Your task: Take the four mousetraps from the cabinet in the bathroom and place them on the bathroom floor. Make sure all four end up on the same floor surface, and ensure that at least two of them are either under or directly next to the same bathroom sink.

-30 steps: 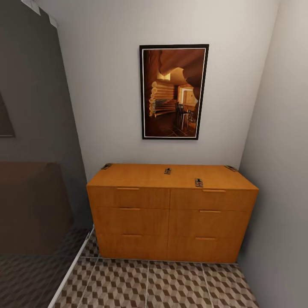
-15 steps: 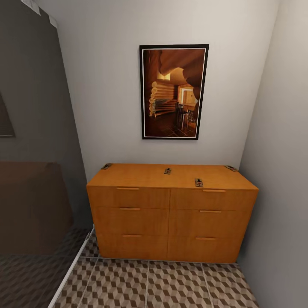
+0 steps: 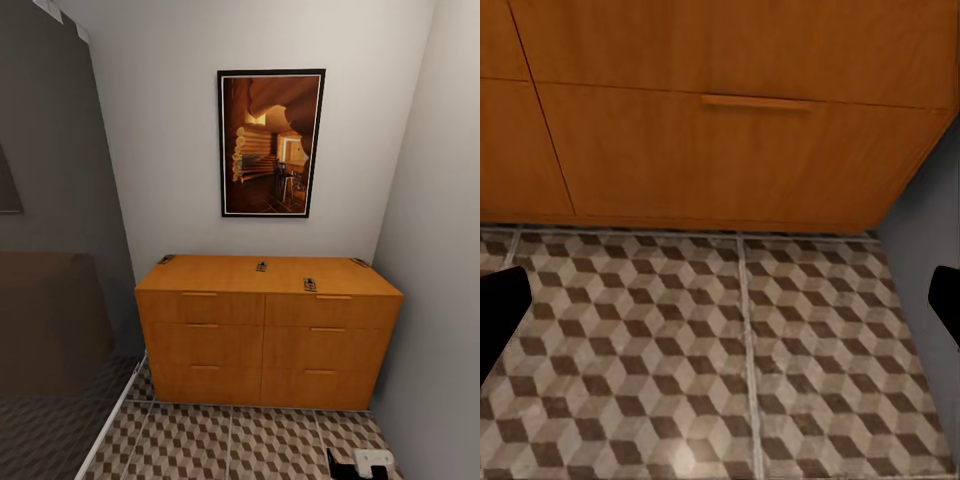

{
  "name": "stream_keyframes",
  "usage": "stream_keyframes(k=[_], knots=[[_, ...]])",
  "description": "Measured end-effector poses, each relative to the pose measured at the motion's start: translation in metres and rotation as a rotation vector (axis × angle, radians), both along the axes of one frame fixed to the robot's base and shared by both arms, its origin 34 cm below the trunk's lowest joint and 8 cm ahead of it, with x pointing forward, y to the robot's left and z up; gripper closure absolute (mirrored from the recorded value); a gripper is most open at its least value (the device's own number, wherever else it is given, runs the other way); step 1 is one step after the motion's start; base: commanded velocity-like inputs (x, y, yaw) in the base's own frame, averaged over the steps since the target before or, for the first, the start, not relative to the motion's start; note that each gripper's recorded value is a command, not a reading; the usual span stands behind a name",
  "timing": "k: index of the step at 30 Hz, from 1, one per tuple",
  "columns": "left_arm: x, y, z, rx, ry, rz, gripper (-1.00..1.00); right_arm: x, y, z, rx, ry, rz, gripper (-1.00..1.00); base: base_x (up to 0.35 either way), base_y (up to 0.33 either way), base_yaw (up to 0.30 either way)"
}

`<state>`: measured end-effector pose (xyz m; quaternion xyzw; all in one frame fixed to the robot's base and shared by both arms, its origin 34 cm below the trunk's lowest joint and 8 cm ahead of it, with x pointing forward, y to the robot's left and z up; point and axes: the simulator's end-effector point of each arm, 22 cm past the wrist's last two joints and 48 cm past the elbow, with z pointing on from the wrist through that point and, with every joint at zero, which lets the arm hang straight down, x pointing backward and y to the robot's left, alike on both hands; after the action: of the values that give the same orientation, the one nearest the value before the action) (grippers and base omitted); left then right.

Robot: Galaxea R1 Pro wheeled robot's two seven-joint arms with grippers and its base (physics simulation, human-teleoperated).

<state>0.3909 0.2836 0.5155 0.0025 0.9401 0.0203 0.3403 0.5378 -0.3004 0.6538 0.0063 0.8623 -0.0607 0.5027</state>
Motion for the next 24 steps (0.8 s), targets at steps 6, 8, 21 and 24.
stream_keyframes(k=[6, 8, 21, 24], knots=[[-0.001, 0.000, 0.000, 0.000, 0.001, 0.000, -1.00, 0.021, -0.002, 0.033, -0.007, -0.032, -0.005, -1.00, 0.000, 0.000, 0.000], [-0.001, 0.000, -0.001, 0.000, 0.002, 0.000, -1.00, 0.027, -0.003, 0.044, -0.011, -0.043, -0.009, -1.00, 0.000, 0.000, 0.000], [-0.001, 0.000, -0.001, 0.000, 0.003, 0.000, -1.00, 0.072, -0.027, 0.143, -0.070, -0.122, -0.066, -1.00, 0.000, 0.000, 0.000], [-0.001, 0.000, -0.001, 0.000, 0.003, 0.000, -1.00, 0.089, -0.035, 0.168, -0.086, -0.135, -0.078, -1.00, 0.000, 0.000, 0.000]])
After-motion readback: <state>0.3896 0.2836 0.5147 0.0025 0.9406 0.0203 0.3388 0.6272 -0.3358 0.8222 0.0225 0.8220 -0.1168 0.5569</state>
